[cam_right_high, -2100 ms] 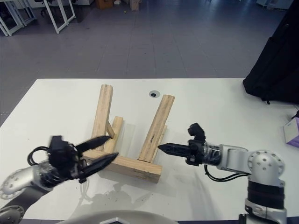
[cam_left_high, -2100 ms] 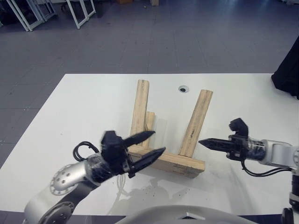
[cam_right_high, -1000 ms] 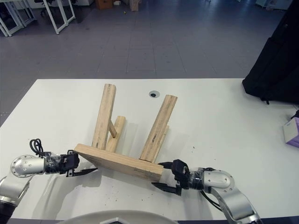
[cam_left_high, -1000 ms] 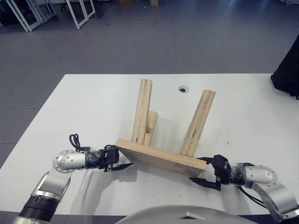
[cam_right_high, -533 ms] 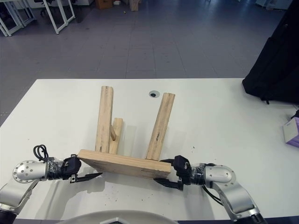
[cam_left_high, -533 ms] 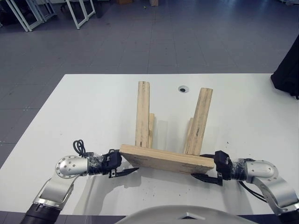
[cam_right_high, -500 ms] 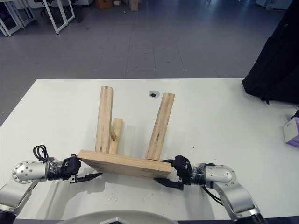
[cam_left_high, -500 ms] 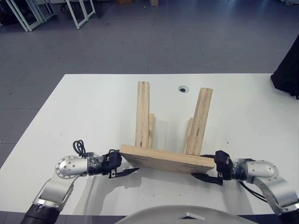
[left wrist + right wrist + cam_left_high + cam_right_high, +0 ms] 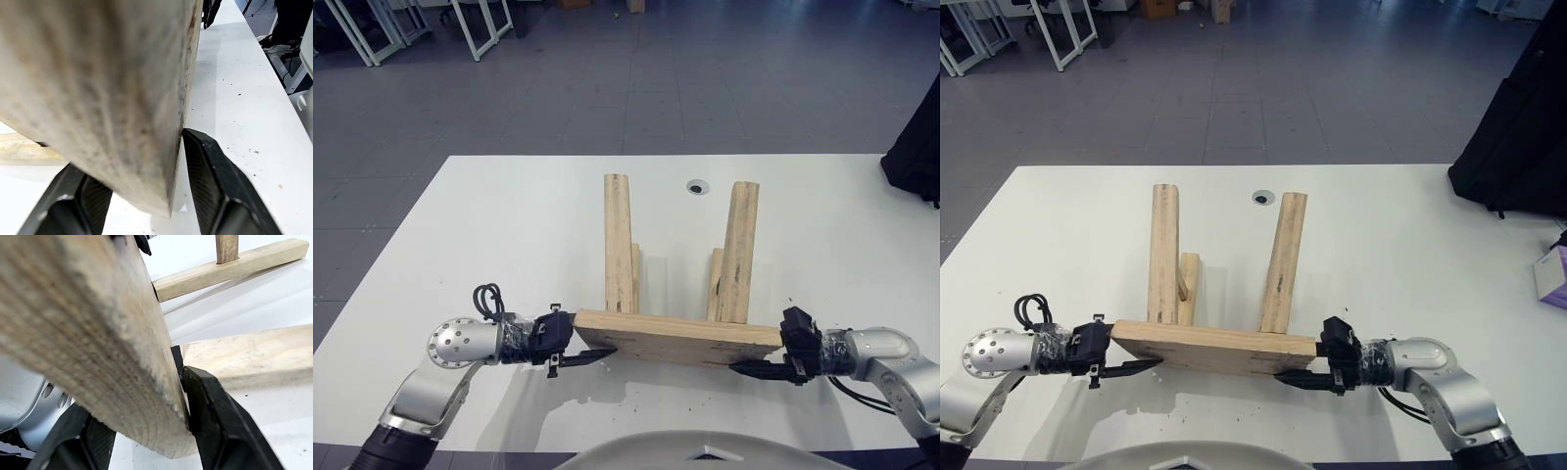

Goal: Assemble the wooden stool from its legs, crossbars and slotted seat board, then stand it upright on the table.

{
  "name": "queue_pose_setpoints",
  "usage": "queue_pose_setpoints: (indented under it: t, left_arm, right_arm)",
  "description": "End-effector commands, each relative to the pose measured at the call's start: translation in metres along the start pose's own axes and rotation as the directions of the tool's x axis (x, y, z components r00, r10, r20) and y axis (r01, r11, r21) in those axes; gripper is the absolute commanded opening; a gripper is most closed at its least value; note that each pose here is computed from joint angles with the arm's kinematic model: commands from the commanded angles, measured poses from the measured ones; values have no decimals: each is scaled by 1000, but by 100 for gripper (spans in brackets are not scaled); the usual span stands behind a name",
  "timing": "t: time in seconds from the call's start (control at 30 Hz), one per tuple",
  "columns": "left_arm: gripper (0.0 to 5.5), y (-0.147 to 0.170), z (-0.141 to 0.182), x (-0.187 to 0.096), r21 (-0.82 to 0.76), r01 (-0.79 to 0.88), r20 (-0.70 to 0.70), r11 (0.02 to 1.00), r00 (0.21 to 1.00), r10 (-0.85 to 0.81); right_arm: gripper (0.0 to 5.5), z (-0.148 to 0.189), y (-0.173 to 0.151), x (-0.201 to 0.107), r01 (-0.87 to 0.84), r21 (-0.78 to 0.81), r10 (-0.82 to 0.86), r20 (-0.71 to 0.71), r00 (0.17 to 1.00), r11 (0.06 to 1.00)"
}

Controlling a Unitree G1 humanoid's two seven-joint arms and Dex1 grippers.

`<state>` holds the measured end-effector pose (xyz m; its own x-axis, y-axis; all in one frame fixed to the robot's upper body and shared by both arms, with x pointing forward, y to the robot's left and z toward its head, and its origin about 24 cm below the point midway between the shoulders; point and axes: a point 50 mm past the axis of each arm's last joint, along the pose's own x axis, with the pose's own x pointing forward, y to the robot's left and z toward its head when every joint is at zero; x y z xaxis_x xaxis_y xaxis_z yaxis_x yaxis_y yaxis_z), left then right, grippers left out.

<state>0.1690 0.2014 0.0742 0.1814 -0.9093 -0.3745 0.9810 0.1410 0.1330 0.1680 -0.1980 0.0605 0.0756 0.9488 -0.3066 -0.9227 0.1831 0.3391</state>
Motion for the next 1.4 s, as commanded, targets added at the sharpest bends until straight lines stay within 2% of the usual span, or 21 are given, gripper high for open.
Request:
queue_pose_setpoints:
  t: [0.03, 0.2, 0.33, 0.47, 0.6, 0.7, 0.8, 0.9, 1.0, 1.2, 1.4]
  left_arm:
    - [192, -2, -3, 0, -17, 18, -26, 1000, 999, -18]
    - [181, 0, 10, 2, -58, 7, 69, 998, 998, -3]
    - [174, 2, 34, -1, -147, 33, 232, 989, 973, 3]
    - [169, 8, 66, -9, -230, 72, 456, 971, 889, 42]
    - [166, 21, 86, -19, -295, 39, 603, 955, 783, 154]
    - [166, 26, 92, -23, -352, 8, 659, 936, 712, 242]
    - [166, 30, 92, -25, -415, -37, 678, 909, 654, 336]
    - [166, 36, 97, -26, -501, -94, 686, 860, 563, 461]
    - [166, 38, 103, -21, -590, -129, 656, 797, 499, 567]
    - [166, 47, 122, -14, -713, -138, 585, 688, 425, 691]
    - [166, 79, 128, -15, -864, -156, 409, 478, 336, 848]
  right_arm:
    - [195, 5, 0, 3, -30, 7, 30, 24, 999, 1000]
    - [195, 6, 1, 3, -46, 23, 45, 39, 998, 999]
    - [195, 22, 7, -1, -126, 92, 114, 125, 986, 988]
    - [191, 55, 11, -8, -226, 148, 183, 258, 949, 963]
    - [181, 78, 18, -11, -301, 204, 215, 359, 908, 931]
    - [171, 92, 21, -10, -342, 257, 198, 458, 866, 904]
    - [170, 105, 23, -11, -376, 291, 174, 539, 824, 880]
    - [168, 116, 23, -11, -396, 357, 95, 630, 771, 846]
    - [166, 121, 25, -2, -392, 367, 42, 682, 730, 843]
    - [165, 126, 34, 13, -371, 377, -39, 744, 667, 849]
    - [151, 129, 41, 23, -400, 374, -45, 775, 630, 837]
